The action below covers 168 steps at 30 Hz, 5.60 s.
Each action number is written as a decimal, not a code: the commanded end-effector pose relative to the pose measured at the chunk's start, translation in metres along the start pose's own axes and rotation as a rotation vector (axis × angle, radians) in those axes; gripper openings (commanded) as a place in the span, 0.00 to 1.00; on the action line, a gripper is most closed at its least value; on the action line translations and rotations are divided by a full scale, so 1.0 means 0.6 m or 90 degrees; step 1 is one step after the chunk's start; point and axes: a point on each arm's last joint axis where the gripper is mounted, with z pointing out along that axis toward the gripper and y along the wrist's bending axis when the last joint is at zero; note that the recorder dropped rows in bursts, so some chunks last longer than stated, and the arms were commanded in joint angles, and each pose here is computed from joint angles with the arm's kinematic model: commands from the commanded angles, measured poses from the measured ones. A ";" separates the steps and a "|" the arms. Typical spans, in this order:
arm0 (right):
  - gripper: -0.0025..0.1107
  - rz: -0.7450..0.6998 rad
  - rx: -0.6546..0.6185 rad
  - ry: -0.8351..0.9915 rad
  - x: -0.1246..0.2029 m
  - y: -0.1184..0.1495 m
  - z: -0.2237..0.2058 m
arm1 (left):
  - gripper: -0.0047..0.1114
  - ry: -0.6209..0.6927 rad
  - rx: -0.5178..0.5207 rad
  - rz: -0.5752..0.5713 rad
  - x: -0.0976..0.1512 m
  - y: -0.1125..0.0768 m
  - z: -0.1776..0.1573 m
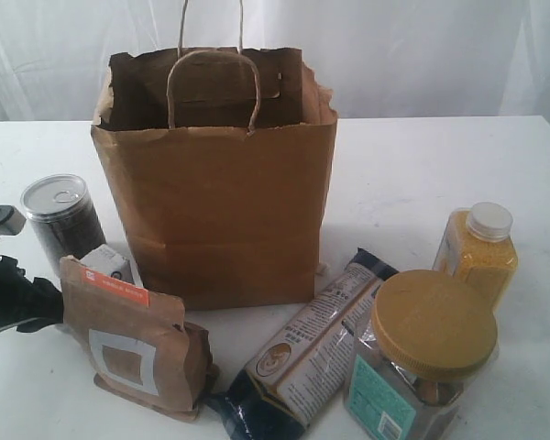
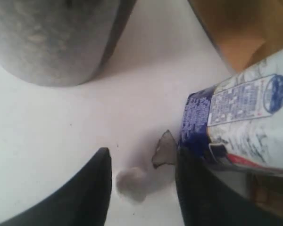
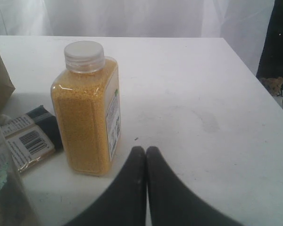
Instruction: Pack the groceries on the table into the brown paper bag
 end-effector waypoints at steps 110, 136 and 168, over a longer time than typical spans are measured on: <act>0.02 0.000 0.005 -0.003 0.000 -0.001 -0.001 | 0.04 -0.205 -0.332 -0.028 -0.144 -0.104 -0.332; 0.02 0.000 0.005 -0.003 0.000 -0.001 -0.001 | 0.46 0.017 0.000 0.400 -0.004 -0.095 -0.110; 0.02 0.000 0.005 -0.003 0.000 -0.001 -0.001 | 0.18 0.025 0.037 0.392 0.013 -0.039 0.010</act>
